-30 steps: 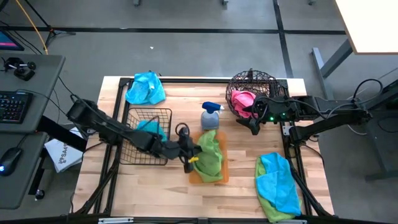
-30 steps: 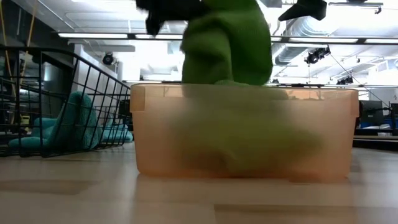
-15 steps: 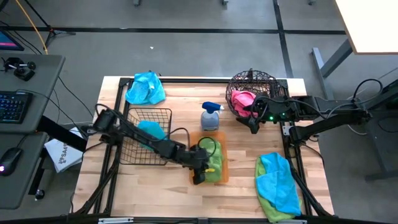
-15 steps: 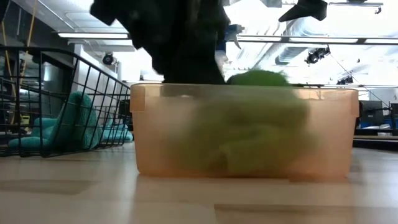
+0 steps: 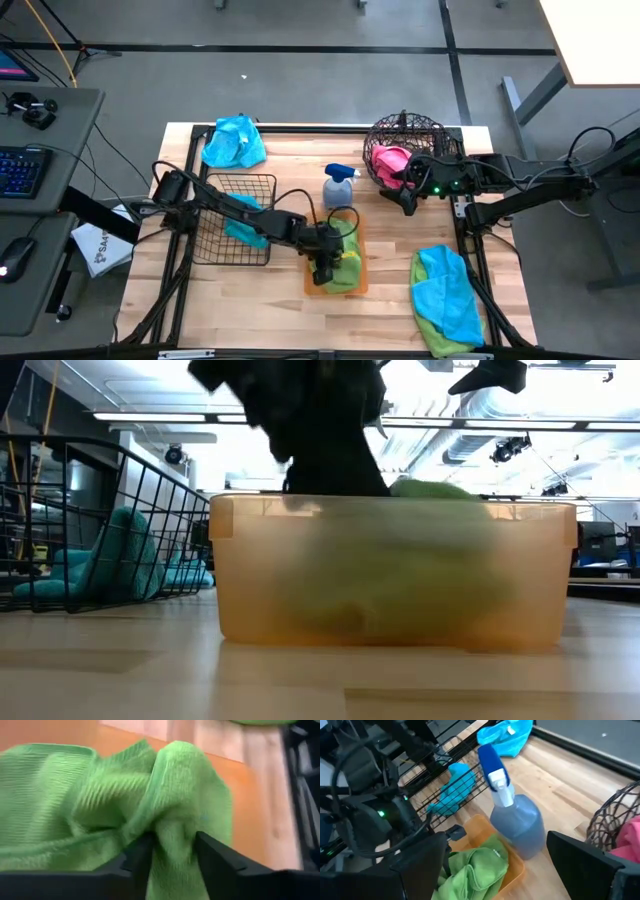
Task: Sort microfiber towel by color & place in baskets
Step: Put the left green microfiber cloth into the transparent orange bin, then put the top blue microfiber cloth into the wire basket
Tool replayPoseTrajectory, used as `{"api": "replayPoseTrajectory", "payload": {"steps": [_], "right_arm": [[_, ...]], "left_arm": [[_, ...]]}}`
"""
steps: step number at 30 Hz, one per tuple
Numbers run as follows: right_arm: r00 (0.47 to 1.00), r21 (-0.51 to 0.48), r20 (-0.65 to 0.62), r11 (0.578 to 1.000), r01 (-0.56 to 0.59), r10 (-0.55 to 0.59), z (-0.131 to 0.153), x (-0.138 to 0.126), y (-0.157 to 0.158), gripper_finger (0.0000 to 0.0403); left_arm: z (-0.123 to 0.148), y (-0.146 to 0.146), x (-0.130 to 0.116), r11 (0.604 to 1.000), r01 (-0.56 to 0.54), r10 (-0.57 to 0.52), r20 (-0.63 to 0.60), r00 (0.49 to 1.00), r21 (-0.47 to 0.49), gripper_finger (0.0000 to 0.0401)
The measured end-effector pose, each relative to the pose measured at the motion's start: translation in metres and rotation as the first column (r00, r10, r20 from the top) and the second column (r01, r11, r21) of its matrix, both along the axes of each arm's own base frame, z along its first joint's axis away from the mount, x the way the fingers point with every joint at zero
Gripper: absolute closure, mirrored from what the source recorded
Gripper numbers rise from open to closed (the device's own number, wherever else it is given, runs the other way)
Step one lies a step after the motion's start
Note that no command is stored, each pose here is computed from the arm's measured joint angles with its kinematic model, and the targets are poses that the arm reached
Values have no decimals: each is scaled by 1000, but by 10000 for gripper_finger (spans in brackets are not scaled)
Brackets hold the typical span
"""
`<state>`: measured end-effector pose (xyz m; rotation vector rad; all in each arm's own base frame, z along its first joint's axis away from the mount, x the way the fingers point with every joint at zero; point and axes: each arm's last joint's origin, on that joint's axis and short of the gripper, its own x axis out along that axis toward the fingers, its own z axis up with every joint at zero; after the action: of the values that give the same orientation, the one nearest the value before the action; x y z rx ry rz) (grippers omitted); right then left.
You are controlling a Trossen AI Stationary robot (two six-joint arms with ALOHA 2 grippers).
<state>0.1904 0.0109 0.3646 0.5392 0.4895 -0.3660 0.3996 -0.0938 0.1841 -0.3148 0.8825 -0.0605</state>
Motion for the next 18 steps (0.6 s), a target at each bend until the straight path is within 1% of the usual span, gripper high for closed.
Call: {"api": "replayPoseTrajectory", "payload": {"steps": [2,5,7,10,12,15,18], "right_arm": [[1000,20,-2,999,-30,30,0,0,1,59],[997,51,-3,996,-79,80,0,0,3,59],[994,70,-2,992,-109,109,0,0,4,59],[990,93,-2,986,-140,141,0,0,5,59],[986,110,-3,980,-164,165,-1,0,6,59],[981,143,-1,971,-190,192,-1,0,7,59],[981,156,0,969,-191,193,-1,0,8,59]], "left_arm": [[14,-1,1,999,35,-35,-17,999,12,226],[38,2,0,995,84,-83,-30,996,58,184],[49,5,-3,990,109,-104,-57,993,87,164],[68,10,-11,988,110,-103,-73,992,111,144],[81,14,-20,988,94,-85,-75,994,126,139],[101,22,-42,984,27,-12,-82,997,178,139],[120,31,-70,962,-77,83,-14,996,261,141]]}}
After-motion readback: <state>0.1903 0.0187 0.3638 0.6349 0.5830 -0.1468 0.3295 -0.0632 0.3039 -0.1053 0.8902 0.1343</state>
